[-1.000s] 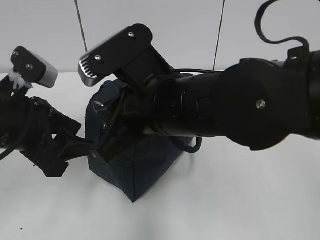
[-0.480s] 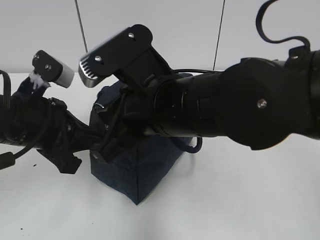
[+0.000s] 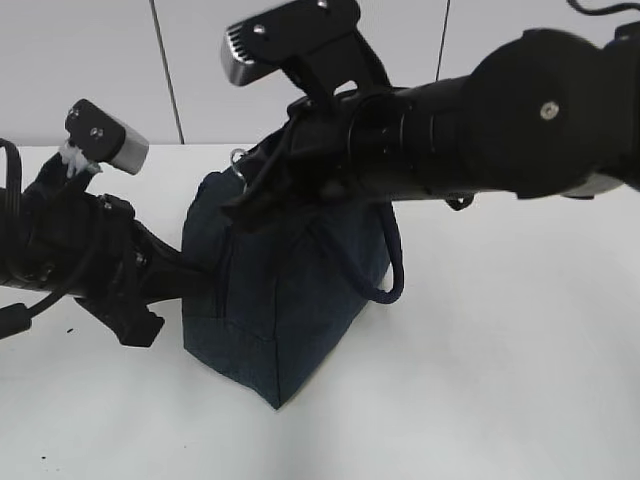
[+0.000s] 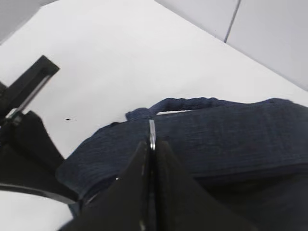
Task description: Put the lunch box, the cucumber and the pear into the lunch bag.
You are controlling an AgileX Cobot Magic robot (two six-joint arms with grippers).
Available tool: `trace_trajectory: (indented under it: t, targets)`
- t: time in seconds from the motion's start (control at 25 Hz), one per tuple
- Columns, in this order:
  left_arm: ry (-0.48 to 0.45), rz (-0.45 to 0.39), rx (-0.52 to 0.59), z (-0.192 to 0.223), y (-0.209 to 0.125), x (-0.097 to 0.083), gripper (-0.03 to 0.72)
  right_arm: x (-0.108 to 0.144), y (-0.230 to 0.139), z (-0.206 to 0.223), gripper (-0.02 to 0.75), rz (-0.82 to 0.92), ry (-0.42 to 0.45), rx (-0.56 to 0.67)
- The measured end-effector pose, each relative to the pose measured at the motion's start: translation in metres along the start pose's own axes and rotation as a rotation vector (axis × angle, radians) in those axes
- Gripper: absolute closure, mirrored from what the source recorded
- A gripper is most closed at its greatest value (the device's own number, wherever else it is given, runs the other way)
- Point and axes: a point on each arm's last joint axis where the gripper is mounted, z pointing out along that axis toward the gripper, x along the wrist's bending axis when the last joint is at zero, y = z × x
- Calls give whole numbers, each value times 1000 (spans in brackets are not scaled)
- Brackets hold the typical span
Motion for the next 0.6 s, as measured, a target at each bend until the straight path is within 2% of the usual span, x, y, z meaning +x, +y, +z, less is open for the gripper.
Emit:
trace_trajectory:
  t: [0.36, 0.6]
  targets:
    - [-28, -3, -3, 0, 1, -2, 700, -64, 4, -8, 732, 80, -153, -17]
    - [-21, 4, 0, -10, 4, -6, 700, -113, -19, 5, 732, 150, -248, 54]
